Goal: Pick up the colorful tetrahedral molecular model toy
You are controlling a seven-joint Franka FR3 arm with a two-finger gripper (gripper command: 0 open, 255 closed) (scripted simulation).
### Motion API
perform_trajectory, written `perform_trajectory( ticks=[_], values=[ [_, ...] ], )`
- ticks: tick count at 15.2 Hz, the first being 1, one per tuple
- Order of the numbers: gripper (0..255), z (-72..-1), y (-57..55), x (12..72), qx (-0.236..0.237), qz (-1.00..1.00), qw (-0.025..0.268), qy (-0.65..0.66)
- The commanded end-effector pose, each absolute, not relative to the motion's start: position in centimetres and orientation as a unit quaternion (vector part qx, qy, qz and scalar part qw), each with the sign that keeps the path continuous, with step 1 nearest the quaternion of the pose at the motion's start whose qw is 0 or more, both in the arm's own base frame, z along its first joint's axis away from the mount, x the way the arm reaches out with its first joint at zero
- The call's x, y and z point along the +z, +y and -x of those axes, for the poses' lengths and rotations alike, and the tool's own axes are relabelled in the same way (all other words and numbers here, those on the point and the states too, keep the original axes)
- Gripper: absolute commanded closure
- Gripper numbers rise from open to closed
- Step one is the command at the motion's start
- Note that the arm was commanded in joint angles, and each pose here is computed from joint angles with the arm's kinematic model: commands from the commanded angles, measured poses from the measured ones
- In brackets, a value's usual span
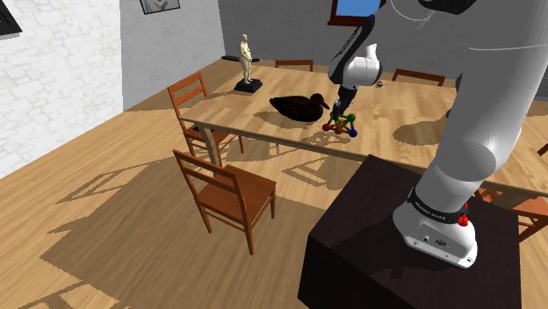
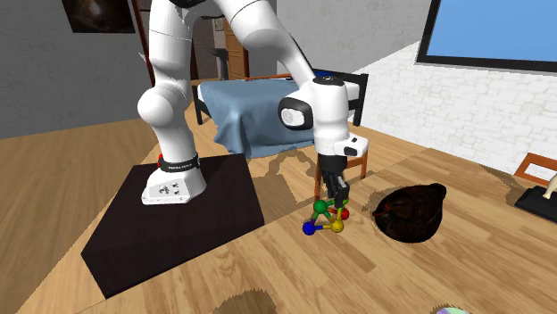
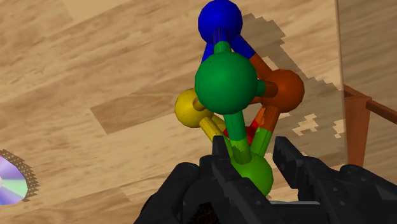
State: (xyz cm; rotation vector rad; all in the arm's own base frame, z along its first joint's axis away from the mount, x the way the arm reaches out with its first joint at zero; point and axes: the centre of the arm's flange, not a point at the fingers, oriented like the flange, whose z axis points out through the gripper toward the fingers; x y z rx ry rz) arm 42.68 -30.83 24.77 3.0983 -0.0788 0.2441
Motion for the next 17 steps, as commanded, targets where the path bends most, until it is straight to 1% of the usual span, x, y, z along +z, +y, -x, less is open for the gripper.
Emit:
perform_trajectory(
  ticks=[1,5,17],
  values=[
    [255,-42.7,-30.8,24.6,0.077,-0.997,0.016,-0.025],
    [255,-42.8,-30.8,24.7,0.077,-0.997,0.016,-0.025],
    [255,-42.8,-30.8,31.0,0.077,-0.997,0.016,-0.025]
  ],
)
